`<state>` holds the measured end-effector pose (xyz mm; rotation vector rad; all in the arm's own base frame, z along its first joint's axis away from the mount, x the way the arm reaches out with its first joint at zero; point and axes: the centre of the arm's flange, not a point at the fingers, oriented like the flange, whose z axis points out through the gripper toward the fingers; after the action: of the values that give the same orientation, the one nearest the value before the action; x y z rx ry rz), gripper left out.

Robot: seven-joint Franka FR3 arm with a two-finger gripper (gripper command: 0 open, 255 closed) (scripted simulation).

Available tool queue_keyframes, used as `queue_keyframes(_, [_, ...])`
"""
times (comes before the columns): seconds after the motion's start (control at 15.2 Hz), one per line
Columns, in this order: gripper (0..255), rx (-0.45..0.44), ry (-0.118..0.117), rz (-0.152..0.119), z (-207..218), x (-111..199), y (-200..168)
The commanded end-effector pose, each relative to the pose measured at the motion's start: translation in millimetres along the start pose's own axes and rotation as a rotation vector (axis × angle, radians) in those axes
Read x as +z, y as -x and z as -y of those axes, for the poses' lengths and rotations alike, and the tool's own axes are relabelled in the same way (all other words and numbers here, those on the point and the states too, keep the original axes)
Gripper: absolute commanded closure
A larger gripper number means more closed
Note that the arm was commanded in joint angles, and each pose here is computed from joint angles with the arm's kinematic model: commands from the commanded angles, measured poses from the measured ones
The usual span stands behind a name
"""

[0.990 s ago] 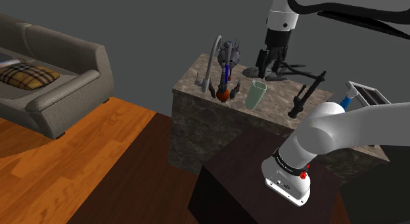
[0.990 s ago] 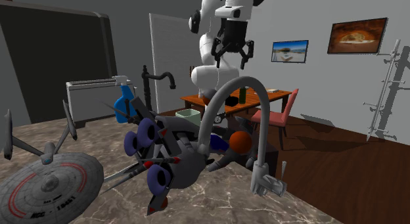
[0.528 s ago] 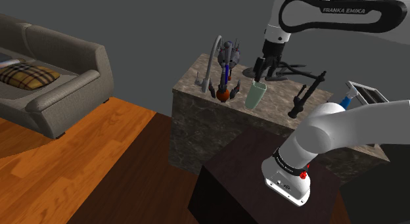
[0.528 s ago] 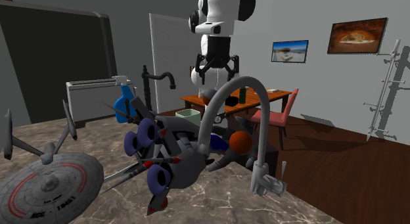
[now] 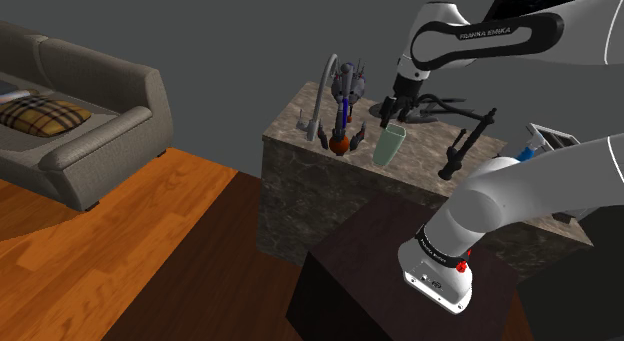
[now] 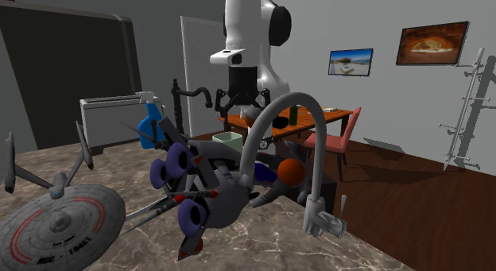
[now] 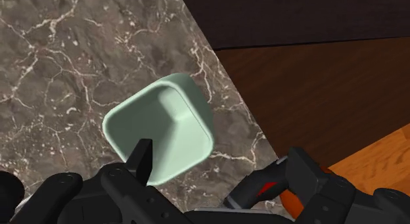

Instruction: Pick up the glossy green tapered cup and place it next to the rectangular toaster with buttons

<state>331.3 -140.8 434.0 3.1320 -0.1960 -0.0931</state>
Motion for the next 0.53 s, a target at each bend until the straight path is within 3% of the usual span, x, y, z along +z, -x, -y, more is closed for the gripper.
queue_keyframes(0.0, [0,0.0,-0.001,-0.008,-7,11,-4])
queue_keyframes(0.46, [0,0.0,-0.001,-0.008,-7,46,-5])
